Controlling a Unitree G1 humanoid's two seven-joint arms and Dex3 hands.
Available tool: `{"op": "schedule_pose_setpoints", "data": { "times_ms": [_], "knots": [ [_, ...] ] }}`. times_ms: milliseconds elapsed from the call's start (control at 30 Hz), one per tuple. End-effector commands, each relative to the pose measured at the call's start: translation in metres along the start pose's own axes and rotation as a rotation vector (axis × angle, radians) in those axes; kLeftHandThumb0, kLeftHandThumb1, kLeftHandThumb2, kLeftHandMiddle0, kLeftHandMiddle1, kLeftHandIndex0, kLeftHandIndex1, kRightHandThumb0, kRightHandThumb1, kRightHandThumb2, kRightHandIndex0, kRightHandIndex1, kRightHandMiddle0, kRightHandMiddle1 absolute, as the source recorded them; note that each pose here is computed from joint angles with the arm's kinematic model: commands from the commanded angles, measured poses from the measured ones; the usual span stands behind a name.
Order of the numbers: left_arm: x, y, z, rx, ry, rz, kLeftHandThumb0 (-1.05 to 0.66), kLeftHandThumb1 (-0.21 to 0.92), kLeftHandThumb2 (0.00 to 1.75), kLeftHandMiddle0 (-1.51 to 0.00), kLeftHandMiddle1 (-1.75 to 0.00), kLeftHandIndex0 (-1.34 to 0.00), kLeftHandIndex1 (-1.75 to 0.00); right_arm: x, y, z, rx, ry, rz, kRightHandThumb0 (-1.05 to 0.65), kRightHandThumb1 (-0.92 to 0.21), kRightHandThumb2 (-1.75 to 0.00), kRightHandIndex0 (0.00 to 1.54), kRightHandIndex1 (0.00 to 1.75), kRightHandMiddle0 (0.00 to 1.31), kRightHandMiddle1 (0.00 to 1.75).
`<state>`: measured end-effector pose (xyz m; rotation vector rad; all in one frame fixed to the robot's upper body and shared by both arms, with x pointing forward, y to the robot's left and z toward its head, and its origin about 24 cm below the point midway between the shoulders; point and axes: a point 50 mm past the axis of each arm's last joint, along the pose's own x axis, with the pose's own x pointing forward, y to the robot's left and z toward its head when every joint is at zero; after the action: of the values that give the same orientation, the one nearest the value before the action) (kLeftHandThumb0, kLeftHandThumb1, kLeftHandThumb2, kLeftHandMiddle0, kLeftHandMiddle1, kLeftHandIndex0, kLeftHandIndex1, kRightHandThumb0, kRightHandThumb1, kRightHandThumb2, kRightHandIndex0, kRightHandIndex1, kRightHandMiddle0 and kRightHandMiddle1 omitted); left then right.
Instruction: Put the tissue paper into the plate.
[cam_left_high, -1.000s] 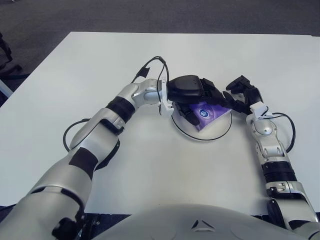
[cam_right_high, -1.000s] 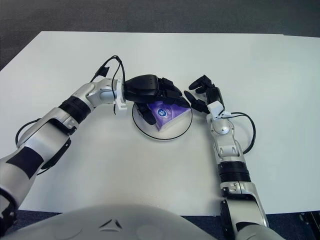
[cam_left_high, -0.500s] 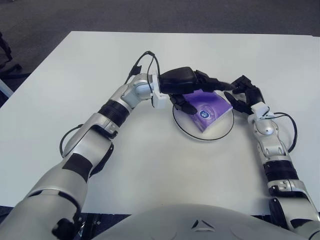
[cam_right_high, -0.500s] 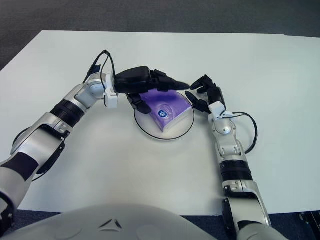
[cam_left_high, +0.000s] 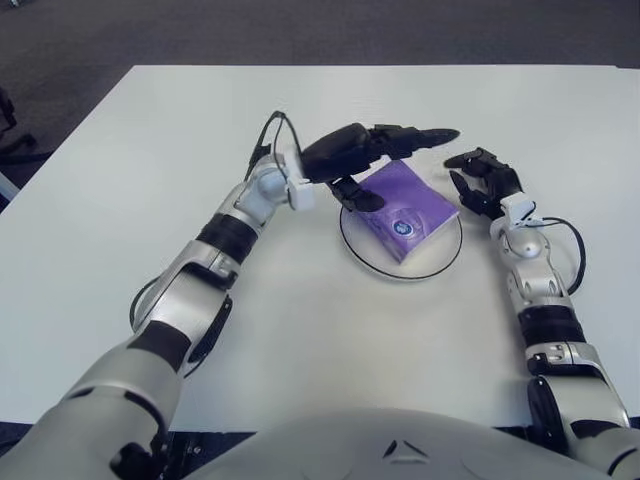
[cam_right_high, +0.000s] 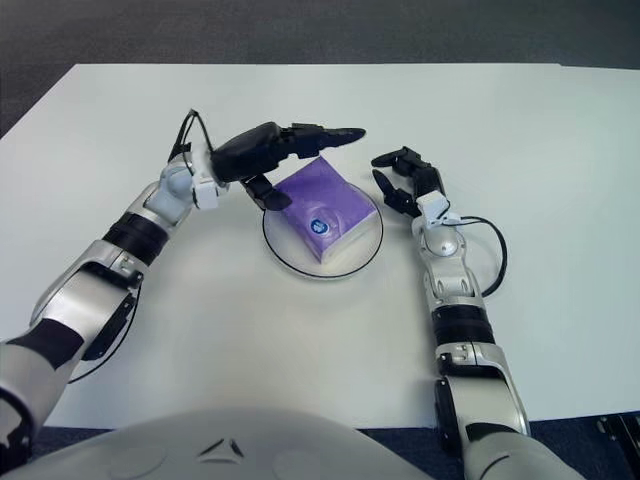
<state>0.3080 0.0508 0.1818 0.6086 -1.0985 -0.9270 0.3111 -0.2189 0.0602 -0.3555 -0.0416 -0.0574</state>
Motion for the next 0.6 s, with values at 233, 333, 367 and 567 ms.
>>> {"op": "schedule_pose_setpoints", "data": {
  "times_ms": [233,333,367,567],
  "knots": [
    [-0.039,0.021,-0.011,0.031,0.095,0.279,-1.03,0.92,0.87,-0.39,-0.01,-0.26,-0.05,-0.028,0.013,-0.056,-0.019,0.220,0.036,-0.42,-0.92,-0.42,0.71,1.51,0.56,1.51],
    [-0.049,0.024,-0.017,0.025,0.141,0.323,-1.00,0.92,0.89,-0.41,-0.02,-0.28,-0.05,-0.027,0.012,-0.056,-0.018,0.216,0.032,-0.38,-0.92,-0.35,0.70,1.51,0.47,1.52],
    [-0.053,0.024,-0.019,0.022,0.162,0.349,-0.99,0.92,0.90,-0.42,-0.02,-0.29,-0.05,-0.027,0.012,-0.056,-0.017,0.213,0.029,-0.37,-0.92,-0.34,0.70,1.51,0.45,1.53],
    [-0.073,0.019,-0.028,-0.028,0.273,0.516,-0.95,0.92,0.92,-0.47,-0.03,-0.35,-0.08,-0.027,0.011,-0.057,-0.012,0.202,0.015,-0.36,-0.92,-0.32,0.70,1.51,0.42,1.53]
  ]
}}
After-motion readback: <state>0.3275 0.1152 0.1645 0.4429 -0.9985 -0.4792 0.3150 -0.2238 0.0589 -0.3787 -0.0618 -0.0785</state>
